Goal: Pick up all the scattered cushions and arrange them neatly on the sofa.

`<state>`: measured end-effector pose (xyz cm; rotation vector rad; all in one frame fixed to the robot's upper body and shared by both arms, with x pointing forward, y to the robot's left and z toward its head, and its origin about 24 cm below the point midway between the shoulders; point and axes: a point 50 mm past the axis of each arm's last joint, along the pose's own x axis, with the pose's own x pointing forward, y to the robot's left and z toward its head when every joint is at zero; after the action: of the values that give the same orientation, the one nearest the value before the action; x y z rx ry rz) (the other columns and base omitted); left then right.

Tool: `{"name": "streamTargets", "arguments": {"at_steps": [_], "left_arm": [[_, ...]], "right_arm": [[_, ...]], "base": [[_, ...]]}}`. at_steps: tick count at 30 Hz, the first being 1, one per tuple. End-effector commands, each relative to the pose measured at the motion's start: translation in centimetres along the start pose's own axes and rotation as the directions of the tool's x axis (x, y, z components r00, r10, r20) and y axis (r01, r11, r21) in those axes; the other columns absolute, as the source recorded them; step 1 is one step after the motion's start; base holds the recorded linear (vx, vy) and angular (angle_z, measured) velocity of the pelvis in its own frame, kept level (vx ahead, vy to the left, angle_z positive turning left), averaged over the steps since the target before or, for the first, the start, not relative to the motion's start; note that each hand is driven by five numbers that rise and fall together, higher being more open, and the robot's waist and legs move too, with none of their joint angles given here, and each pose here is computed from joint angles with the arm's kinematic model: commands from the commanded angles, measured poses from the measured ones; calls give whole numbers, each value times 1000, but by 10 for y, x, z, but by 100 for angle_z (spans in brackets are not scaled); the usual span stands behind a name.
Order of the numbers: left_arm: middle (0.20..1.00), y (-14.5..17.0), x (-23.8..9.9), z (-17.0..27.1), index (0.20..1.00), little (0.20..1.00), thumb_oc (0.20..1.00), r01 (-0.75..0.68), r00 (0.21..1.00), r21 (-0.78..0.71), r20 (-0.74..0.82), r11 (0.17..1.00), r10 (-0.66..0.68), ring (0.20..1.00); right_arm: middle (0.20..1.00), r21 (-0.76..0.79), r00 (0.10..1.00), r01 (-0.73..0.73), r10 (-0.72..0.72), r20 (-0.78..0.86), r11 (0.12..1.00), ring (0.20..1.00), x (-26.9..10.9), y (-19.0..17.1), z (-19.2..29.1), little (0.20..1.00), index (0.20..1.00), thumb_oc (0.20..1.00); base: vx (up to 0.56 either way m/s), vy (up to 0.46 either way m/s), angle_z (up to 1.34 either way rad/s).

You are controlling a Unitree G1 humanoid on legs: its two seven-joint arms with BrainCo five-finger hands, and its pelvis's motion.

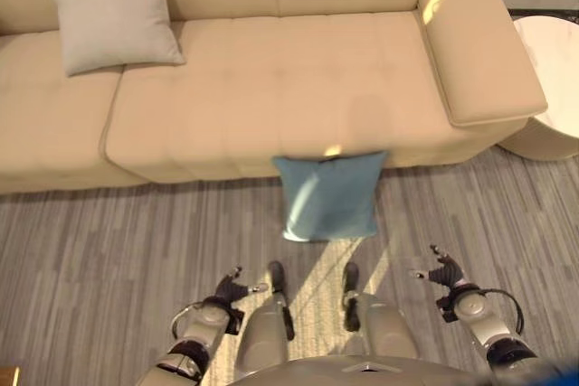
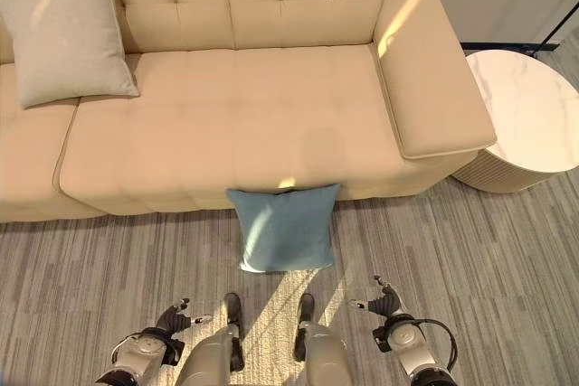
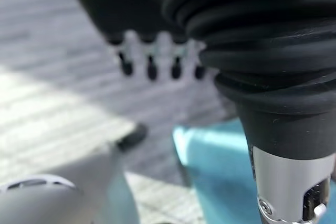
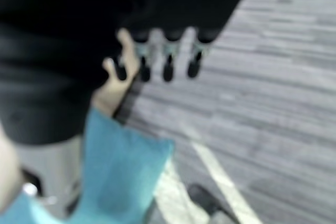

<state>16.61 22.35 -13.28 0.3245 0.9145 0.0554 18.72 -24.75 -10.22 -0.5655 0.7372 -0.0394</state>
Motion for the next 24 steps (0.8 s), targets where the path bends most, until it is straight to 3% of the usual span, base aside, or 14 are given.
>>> {"name": "streamTargets", "arguments": {"at_steps": [1,11,16,24], "left_arm": [[1000,26,0,5,1000,1000,1000,-81,996,-29,39,996,82,1000],[1000,38,-1,12,1000,1000,1000,-124,989,-82,72,989,130,1000],[1000,40,1,34,1000,1000,1000,-135,978,-112,147,985,150,1000],[1000,62,-1,99,1000,1000,1000,-183,899,-299,335,937,282,1000]], "right_arm": [[1000,-16,1000,-5,6,19,1000,1000,0,1,3,1000,1000,1000],[1000,-36,995,-7,11,97,999,1000,6,0,27,1000,1000,1000],[1000,-43,994,18,-13,107,999,1000,6,-7,29,1000,1000,1000],[1000,56,964,156,-164,209,986,1000,15,-39,66,1000,1000,1000]], "base": [[121,149,-32],[107,44,-30],[-5,-69,1],[-83,-137,17]]}}
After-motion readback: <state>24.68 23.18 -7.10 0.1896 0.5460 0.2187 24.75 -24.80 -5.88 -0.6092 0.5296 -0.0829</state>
